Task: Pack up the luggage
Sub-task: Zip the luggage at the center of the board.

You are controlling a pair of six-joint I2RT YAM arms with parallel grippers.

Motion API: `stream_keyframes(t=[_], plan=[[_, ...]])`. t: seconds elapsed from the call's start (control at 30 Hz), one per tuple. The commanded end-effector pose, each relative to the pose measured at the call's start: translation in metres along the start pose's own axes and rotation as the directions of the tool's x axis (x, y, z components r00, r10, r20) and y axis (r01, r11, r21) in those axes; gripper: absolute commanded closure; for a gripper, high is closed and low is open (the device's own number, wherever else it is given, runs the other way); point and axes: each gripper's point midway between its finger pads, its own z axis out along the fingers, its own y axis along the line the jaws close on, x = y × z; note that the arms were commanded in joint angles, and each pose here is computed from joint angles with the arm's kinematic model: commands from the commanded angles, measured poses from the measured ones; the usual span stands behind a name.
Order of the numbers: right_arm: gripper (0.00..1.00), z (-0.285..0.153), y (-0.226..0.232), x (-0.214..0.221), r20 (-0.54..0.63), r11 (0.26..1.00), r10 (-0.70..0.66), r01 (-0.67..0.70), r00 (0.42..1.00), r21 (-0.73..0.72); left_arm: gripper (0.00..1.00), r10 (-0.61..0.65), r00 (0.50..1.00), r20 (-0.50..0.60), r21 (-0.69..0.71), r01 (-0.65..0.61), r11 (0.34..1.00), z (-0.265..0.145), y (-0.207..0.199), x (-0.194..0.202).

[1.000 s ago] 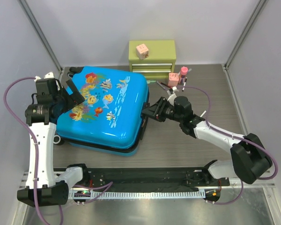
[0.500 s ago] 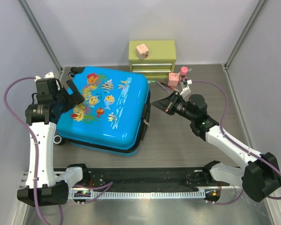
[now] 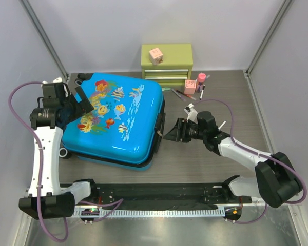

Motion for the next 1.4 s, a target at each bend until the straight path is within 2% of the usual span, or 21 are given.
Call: stream_keyframes(t=[0.0, 0.13, 0.3, 0.53, 0.93, 1.07, 1.37], plan=[[0.34, 0.000, 0.013, -0.013, 0.010, 0.971, -0.240, 0.240, 0.971, 0.002, 0.00, 0.065, 0.998, -0.011, 0.014, -0.065, 0.998, -0.010, -0.004, -0.008], [0.34, 0.003, 0.017, -0.017, 0.023, 0.930, -0.366, 0.366, 0.930, 0.031, 0.00, 0.064, 0.998, -0.013, 0.041, -0.064, 0.997, -0.009, -0.008, -0.005], [0.35, 0.010, 0.034, -0.025, 0.068, 0.839, -0.543, 0.538, 0.837, 0.075, 0.00, 0.054, 0.998, -0.026, 0.057, -0.052, 0.997, -0.004, -0.010, 0.001], [0.37, 0.014, 0.022, -0.031, 0.026, 0.736, -0.665, 0.649, 0.747, 0.190, 0.00, 0.069, 0.997, -0.033, 0.055, -0.067, 0.996, -0.006, -0.008, 0.003], [0.41, 0.022, 0.022, -0.021, -0.047, 0.658, -0.732, 0.723, 0.680, 0.209, 0.00, 0.063, 0.997, -0.048, 0.060, -0.060, 0.996, -0.001, -0.008, 0.007], [0.42, 0.029, 0.026, -0.017, -0.066, 0.610, -0.770, 0.762, 0.635, 0.216, 0.00, 0.063, 0.997, -0.048, 0.059, -0.060, 0.996, -0.001, -0.008, 0.007], [0.47, 0.037, 0.006, -0.034, -0.097, 0.534, -0.791, 0.759, 0.604, 0.373, 0.00, 0.066, 0.997, -0.045, 0.057, -0.063, 0.996, -0.003, -0.007, 0.007]])
